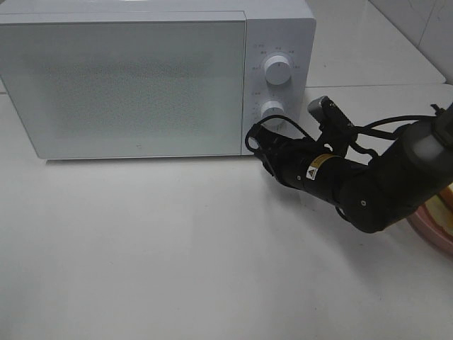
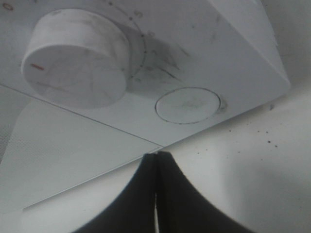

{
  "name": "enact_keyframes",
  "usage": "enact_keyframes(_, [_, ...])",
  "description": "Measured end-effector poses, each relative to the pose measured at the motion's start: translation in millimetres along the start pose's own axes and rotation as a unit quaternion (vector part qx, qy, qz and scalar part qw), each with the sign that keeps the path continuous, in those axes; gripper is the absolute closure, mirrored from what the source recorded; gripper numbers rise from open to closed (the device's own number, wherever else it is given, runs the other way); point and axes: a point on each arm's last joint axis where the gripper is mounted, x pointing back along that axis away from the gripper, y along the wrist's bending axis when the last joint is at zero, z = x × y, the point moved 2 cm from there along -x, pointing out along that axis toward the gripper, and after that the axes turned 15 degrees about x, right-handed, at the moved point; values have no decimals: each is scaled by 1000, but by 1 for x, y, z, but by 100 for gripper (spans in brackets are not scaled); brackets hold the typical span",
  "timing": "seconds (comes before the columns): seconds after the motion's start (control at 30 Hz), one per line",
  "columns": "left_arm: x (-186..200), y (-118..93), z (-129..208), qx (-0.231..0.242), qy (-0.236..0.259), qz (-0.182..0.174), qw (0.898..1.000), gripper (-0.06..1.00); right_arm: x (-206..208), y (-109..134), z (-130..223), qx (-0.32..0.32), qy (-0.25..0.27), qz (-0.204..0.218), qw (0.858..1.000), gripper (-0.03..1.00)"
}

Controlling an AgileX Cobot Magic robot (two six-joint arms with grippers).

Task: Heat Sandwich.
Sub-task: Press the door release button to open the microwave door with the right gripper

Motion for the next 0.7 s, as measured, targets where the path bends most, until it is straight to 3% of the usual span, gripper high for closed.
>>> enact_keyframes(0.4, [0,0,0,0,0,0,1000,27,-10,-16,2,-36,-28,45,998,95])
enact_keyframes(0.7, [0,0,0,0,0,0,1000,27,-10,-15,-3,-39,-49,41,997,95])
